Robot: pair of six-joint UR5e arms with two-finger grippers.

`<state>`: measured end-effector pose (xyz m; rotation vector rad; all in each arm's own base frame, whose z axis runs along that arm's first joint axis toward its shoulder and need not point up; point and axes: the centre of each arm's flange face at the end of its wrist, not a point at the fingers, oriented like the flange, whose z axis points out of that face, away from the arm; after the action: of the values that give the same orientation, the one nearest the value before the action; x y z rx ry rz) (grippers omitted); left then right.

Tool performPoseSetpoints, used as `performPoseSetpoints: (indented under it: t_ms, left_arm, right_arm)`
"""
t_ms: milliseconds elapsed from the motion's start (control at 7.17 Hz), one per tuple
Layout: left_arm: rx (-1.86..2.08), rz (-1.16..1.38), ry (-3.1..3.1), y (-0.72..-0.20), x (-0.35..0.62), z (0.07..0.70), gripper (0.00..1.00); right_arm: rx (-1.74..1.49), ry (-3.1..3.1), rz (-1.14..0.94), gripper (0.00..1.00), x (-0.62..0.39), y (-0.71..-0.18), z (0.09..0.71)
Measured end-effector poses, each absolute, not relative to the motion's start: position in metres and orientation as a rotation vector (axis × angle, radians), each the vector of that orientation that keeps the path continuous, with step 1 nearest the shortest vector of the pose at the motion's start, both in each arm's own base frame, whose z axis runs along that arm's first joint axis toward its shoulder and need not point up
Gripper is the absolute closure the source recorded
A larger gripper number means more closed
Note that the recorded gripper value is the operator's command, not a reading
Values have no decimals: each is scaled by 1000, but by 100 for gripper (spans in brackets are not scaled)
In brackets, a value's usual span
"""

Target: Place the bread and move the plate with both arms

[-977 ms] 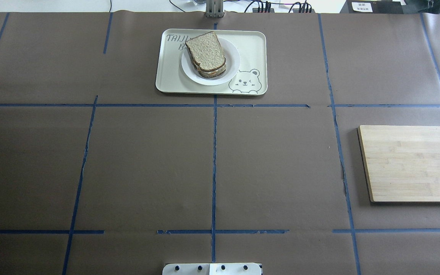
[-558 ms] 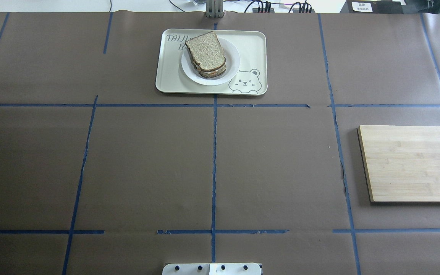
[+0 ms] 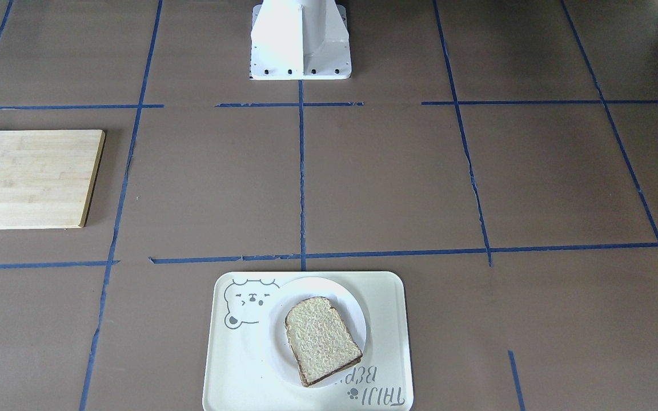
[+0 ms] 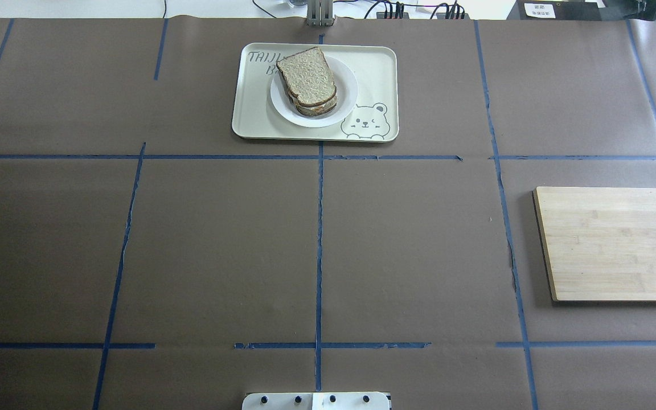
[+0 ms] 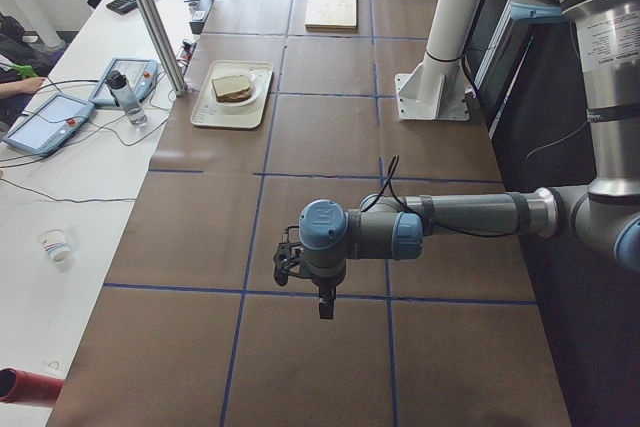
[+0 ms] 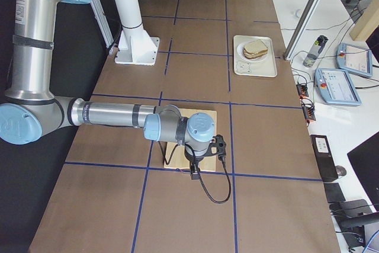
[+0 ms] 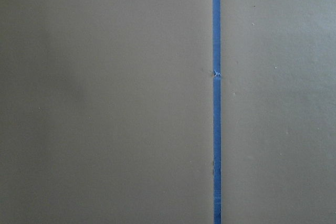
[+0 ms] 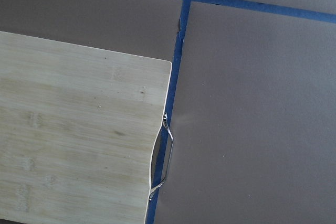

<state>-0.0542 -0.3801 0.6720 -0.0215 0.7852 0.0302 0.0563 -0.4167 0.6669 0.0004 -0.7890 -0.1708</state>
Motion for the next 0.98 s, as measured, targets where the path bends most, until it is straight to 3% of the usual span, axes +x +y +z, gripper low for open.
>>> performPoseSetpoints:
  t_ms: [977]
  left_arm:
    - [-15, 32, 787, -384, -54, 669, 0]
  right_arm:
    - [0, -789, -169, 0, 56, -417, 667]
